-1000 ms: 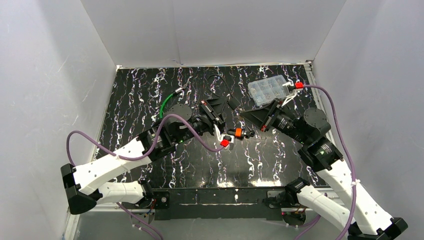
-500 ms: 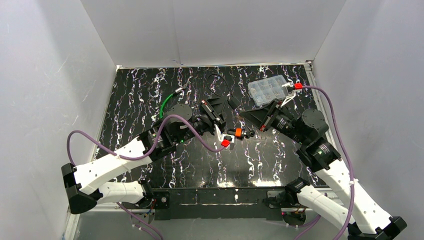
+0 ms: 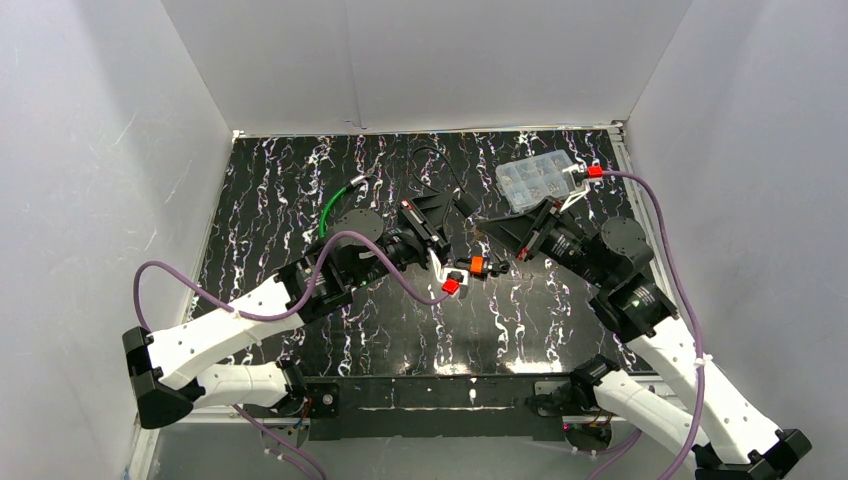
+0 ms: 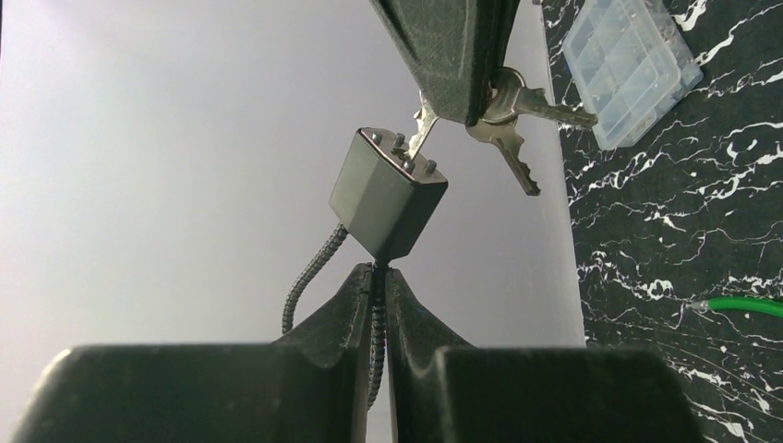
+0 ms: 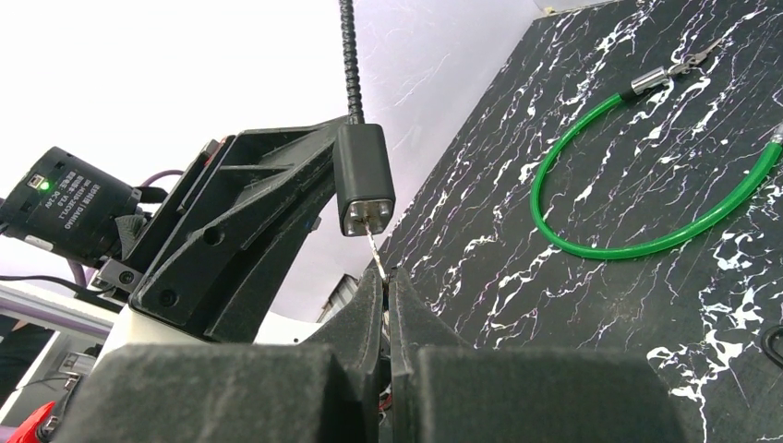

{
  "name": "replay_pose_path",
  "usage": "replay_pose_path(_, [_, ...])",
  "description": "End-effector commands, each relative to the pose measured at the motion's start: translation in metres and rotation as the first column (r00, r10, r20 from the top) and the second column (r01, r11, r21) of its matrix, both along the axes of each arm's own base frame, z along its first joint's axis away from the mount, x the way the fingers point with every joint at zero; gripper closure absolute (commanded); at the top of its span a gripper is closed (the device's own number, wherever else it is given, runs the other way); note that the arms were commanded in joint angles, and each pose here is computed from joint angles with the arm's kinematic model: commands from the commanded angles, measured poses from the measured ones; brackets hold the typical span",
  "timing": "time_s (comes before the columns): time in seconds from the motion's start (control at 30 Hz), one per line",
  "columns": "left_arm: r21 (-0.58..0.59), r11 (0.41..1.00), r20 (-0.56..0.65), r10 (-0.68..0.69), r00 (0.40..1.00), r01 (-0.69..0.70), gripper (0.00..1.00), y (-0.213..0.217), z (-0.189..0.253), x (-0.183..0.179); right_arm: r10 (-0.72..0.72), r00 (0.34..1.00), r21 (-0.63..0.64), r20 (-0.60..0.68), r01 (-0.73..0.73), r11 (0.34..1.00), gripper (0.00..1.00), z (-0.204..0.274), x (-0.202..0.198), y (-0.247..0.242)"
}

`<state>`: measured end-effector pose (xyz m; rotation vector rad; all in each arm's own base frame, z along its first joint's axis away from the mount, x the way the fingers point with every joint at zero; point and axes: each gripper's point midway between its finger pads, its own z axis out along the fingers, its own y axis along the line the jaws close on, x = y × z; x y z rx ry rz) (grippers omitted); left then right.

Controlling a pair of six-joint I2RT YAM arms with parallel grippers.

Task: Unlock with the key
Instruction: Unlock the lock.

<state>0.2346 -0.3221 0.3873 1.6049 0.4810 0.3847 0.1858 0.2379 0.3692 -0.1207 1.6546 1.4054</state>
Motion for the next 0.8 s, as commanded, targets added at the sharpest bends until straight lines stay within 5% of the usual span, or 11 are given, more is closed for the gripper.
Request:
replay_pose_path(0.0, [-0.054, 0.998, 0.041, -0.039, 0.998, 0.042, 1.00, 0.002, 0.020, -0.012, 0.009, 0.999, 0.053, 0.049, -0.012, 0.999, 0.99, 0.019, 0.001, 0.003])
replay_pose_path(0.5, [-0.021, 1.000, 0.044, -0.009, 0.999, 0.010, 1.00, 0.003, 0.014, -0.006, 0.046, 0.997, 0.031, 0.059, -0.048, 0.998, 0.99, 0.015, -0.011, 0.009])
replay_pose_path(0.77, [0.006, 1.000, 0.066, -0.008, 0.998, 0.007, 1.00, 0.003, 0.010, -0.005, -0.056, 0.998, 0.020, 0.030, 0.056, 0.998, 0.99, 0.011, -0.003, -0.002])
